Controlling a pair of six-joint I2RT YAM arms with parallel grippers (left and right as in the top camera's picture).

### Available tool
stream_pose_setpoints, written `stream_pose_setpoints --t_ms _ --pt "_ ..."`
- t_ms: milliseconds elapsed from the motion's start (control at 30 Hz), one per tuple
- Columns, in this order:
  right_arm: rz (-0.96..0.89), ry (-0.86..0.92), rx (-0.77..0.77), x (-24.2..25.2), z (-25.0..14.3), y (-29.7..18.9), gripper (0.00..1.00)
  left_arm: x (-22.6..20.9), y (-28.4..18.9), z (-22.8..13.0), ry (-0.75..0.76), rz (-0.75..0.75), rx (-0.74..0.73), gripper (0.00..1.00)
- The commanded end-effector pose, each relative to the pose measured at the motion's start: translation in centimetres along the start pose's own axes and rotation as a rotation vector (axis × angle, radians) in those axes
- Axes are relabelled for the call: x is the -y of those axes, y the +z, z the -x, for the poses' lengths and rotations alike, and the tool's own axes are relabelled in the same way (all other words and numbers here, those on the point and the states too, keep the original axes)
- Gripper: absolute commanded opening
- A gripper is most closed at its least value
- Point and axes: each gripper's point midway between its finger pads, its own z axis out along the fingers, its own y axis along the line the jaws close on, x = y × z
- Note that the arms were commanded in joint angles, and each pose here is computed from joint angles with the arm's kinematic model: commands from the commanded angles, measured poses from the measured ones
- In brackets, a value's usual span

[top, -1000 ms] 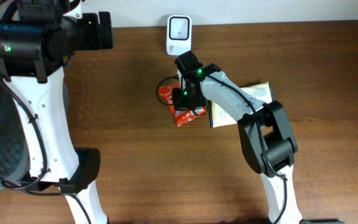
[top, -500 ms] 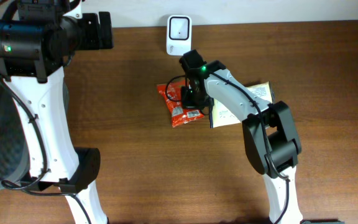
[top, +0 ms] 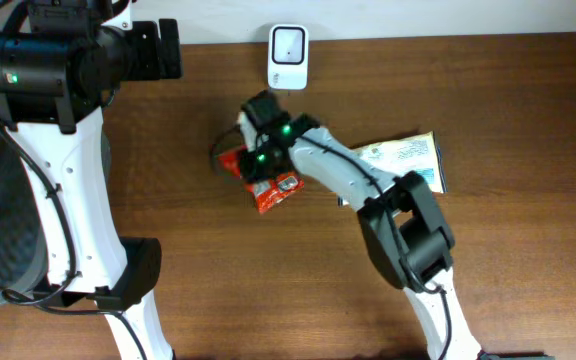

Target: Scan the item barcode

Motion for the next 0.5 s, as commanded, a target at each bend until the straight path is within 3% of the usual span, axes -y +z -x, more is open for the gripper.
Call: stream_pose_setpoints --t_ms 0,100,200,233,267,333,400,467 --pt "0.090 -0.088 0.000 -3.1 0.2 -1.3 0.16 -0.2 -0.6 0.2 -0.004 0.004 0.016 0.99" --pt "0.059 -0.037 0.068 -2.7 3.4 -9.1 0.22 -0.2 -0.6 0.2 -0.004 0.004 0.016 0.99" --pt "-0.051 0.086 0.006 1.2 2.5 -14.5 0.28 -0.2 -0.6 0.2 -0.004 0.004 0.016 0.99" --pt "-0.094 0.163 -0.048 3.8 1.2 -16.0 0.50 -0.2 -0.6 0.2 -0.004 0.004 0.016 0.99" --pt "-0.116 0.212 -0.069 5.6 0.6 -16.7 0.96 -0.2 -0.6 0.2 -0.004 0.004 0.016 0.99" --pt "-0.300 0.312 -0.092 12.1 -0.9 -19.2 0.98 -0.2 -0.6 0.2 -0.004 0.004 0.016 0.99" --pt "-0.634 0.388 -0.109 20.5 -3.0 -23.4 0.98 -0.2 -0.6 0.2 -0.004 0.004 0.016 0.99" --pt "-0.844 0.469 -0.145 26.9 -5.6 -26.7 0.98 -0.2 -0.6 0.2 -0.004 0.004 0.016 0.99"
